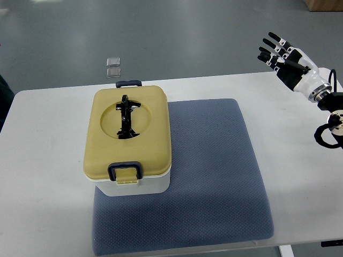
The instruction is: Open white storage box with right hand
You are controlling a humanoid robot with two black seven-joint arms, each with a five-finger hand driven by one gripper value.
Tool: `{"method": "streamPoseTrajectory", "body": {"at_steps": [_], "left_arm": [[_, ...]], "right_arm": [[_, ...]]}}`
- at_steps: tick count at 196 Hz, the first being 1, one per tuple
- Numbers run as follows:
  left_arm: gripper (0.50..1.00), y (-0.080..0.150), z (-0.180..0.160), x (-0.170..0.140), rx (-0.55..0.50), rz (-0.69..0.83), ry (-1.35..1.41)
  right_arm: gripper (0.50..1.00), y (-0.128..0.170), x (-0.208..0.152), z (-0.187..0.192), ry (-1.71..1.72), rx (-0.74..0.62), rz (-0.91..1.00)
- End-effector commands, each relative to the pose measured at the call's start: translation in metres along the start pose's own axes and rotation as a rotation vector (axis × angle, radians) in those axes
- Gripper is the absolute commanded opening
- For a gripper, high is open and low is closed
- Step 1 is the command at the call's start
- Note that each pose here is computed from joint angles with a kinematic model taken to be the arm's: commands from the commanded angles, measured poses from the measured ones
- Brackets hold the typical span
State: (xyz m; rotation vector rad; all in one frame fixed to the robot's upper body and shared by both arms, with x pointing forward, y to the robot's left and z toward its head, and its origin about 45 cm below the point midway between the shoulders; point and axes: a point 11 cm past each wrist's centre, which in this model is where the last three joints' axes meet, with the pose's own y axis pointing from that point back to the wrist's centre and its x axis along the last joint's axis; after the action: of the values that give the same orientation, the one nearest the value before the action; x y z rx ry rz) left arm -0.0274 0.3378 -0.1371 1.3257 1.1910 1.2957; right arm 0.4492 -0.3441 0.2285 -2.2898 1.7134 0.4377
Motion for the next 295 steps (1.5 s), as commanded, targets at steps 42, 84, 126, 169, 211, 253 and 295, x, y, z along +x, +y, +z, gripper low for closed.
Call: {"method": "streamPoseTrajectory", "body": {"at_steps": [42, 84, 126, 169, 211, 253, 295], "left_arm": [[1.000, 0.000, 0.000, -0.001, 0.001, -0.003, 0.003], [1.000, 0.000, 0.000, 0.000, 0.001, 0.000, 0.003], [1.000, 0.000, 0.000, 0.000, 0.001, 0.000, 0.003], [1.000, 0.000, 0.000, 0.000, 0.001, 0.000, 0.003], [1.000, 0.000, 0.000, 0.000, 0.003, 0.000, 0.003], [1.000, 0.000, 0.000, 0.000, 0.003, 0.000, 0.003], [1.000, 0.000, 0.000, 0.000, 0.001, 0.000, 0.004]], "right_arm": [[0.930, 0.000, 0.001, 0.000, 0.001, -0.002, 0.002], [0.930, 0.001, 0.002, 0.000, 0.002, -0.002, 0.005], [0.928, 0.000, 0.001, -0.001, 0.001, 0.001, 0.000], [0.930, -0.001, -0.001, 0.000, -0.006, 0.003, -0.002], [0.928, 0.000, 0.000, -0.002, -0.007, 0.006, -0.004], [0.928, 0.001, 0.005, -0.008, 0.003, 0.010, 0.001], [0.930, 0.001, 0.006, -0.017, 0.014, 0.022, -0.006]]}}
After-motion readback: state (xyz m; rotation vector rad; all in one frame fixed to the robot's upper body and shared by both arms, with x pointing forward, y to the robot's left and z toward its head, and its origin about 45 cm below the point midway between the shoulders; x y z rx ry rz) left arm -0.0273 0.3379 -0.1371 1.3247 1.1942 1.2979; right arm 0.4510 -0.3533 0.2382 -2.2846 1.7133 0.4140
